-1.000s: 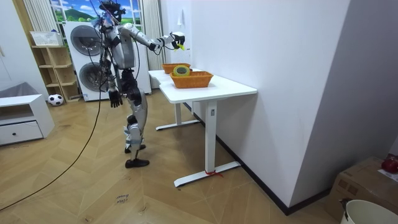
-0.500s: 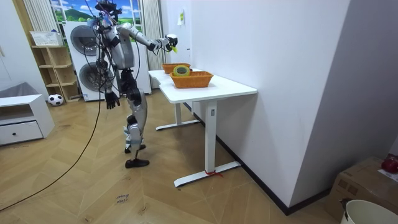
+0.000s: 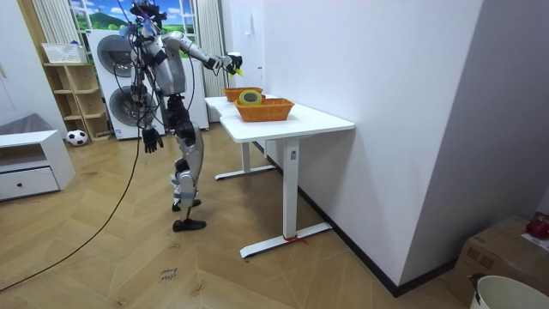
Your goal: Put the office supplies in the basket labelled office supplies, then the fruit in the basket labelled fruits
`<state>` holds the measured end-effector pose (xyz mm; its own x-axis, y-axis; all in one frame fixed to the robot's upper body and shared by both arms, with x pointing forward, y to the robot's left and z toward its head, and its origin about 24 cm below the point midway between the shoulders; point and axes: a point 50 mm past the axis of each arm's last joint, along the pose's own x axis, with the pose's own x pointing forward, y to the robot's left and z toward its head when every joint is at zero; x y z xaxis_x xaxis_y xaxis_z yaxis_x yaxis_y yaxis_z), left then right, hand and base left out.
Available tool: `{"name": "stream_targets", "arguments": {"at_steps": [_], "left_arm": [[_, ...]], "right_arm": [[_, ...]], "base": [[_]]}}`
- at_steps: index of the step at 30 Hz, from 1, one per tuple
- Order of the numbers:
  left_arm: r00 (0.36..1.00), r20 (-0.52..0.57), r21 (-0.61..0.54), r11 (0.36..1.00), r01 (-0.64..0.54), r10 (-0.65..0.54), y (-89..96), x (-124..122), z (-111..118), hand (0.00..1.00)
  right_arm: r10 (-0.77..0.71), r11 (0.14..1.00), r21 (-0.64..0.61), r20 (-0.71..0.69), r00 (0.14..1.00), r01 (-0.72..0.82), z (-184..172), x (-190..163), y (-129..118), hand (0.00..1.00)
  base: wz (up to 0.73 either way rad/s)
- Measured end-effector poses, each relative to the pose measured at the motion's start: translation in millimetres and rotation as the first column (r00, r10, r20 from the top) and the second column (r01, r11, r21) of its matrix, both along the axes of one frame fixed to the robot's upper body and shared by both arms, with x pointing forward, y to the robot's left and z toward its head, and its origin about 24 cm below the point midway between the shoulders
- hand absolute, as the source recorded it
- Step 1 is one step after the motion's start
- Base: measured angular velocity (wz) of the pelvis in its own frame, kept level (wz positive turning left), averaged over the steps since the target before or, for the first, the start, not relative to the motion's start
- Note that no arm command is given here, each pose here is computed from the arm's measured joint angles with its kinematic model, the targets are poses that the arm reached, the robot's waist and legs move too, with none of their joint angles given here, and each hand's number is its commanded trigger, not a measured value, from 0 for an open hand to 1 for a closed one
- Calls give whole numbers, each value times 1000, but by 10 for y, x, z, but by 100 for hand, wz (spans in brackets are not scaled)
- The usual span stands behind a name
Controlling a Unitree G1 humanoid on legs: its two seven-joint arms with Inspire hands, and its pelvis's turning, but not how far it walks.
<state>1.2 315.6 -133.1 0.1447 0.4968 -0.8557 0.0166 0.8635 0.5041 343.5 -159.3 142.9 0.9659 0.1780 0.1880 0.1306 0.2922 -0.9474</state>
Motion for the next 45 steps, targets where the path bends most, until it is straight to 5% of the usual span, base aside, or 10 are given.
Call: {"name": "stream_targets", "arguments": {"at_steps": [6, 9, 10, 11, 45], "left_arm": [[1000, 7, -5, 1000, 21, -21, 17, 49, 13, 0], [999, 9, -1, 999, 32, -32, 18, 64, 18, 0], [999, 11, -1, 999, 33, -33, 17, 69, 19, 0], [999, 11, -1, 999, 33, -33, 16, 68, 18, 0], [999, -10, -9, 999, 39, -39, 3, 56, -18, 0]], "right_arm": [[38, 999, 1, -5, 999, -38, -67, -13, 181, 100], [38, 999, 1, -15, 999, -38, -94, -6, 182, 60], [35, 999, -2, -22, 999, -35, -115, 1, 170, 14], [33, 999, -2, -29, 999, -33, -127, 4, 167, 0], [68, 997, -35, -78, 995, -71, -236, 1, 204, 0]], "base": [[-1], [0], [3], [3], [0]]}}
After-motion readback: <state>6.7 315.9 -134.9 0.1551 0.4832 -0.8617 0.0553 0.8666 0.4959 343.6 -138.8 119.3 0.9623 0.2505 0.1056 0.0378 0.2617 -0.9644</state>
